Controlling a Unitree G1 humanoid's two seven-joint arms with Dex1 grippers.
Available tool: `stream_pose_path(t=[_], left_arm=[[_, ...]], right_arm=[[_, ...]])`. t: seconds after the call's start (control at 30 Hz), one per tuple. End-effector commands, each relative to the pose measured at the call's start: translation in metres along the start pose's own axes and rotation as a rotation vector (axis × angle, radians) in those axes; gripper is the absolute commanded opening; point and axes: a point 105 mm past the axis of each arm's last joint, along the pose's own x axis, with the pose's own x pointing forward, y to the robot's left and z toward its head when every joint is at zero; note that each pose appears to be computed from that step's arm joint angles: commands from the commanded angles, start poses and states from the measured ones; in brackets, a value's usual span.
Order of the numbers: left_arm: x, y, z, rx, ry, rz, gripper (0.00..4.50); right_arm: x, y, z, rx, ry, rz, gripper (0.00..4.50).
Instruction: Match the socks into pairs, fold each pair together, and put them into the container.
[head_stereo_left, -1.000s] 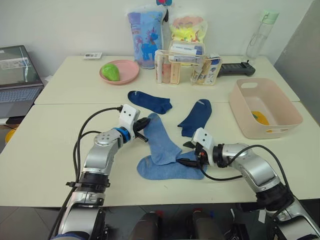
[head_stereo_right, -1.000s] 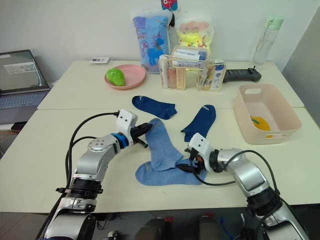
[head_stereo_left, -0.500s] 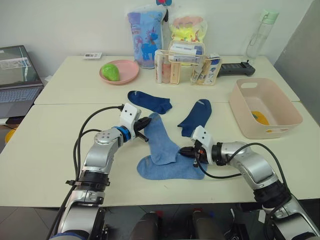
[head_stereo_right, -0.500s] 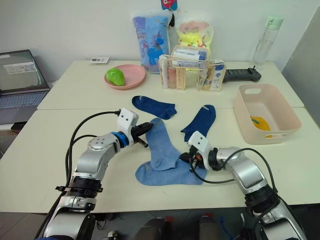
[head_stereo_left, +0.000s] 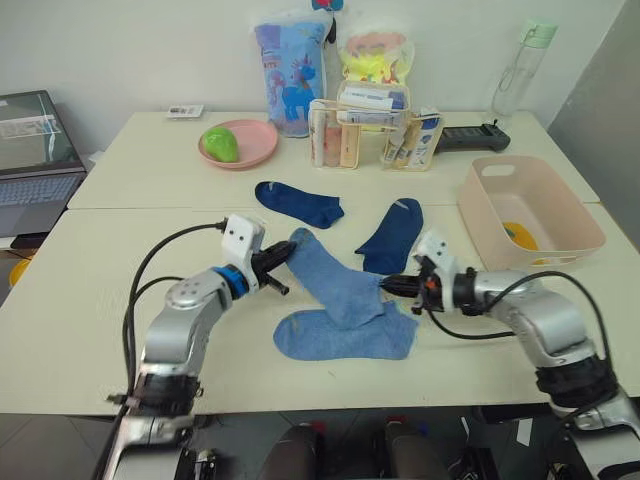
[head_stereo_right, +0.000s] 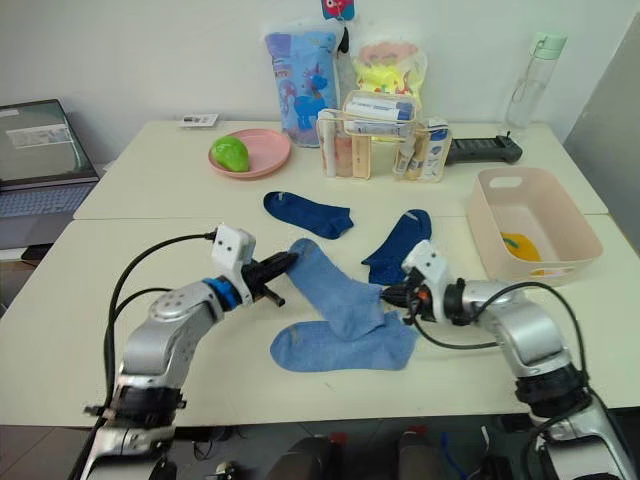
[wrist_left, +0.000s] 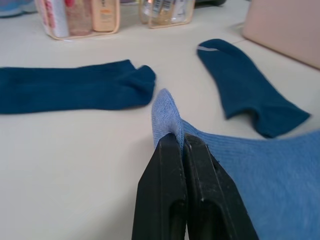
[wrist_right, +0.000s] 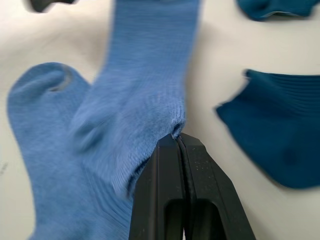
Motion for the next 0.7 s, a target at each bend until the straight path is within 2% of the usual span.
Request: stream_pose_path(t=[0.03,0.1,0.23,0.43,0.47,0.57,0.7], left_arm=[[-0.012,-0.022,0.012,-0.042,-0.056,-0.032,0.00],[-0.016,-0.026,0.005,-0.078,-0.046,-0.012,0.00],[-0.017,-0.025,-0.008,-0.069,-0.007,0.026,0.00],[-0.016,-0.016,-0.014,-0.097,-0.031,0.078,0.00],[-0.018,-0.016,-0.016,-0.101,-0.029,0.078,0.00],[-0.023,-0.015,-0.022,-0.101,-0.019,0.087,0.63],[-0.028,-0.010,-0.026,-0.089,-0.006,0.104,1.81]], right_arm=[[-0.014,-0.013,0.007,-0.018,-0.003,-0.051,0.02],[-0.012,-0.022,0.005,-0.019,0.015,-0.081,0.02],[-0.001,-0.022,0.007,-0.029,0.017,-0.070,0.02],[0.022,-0.023,0.014,-0.058,-0.006,-0.049,0.02],[0.022,-0.026,0.014,-0.063,-0.011,-0.065,0.20],[0.020,-0.031,0.012,-0.062,-0.011,-0.085,0.97],[0.013,-0.038,0.009,-0.059,-0.011,-0.128,2.32]])
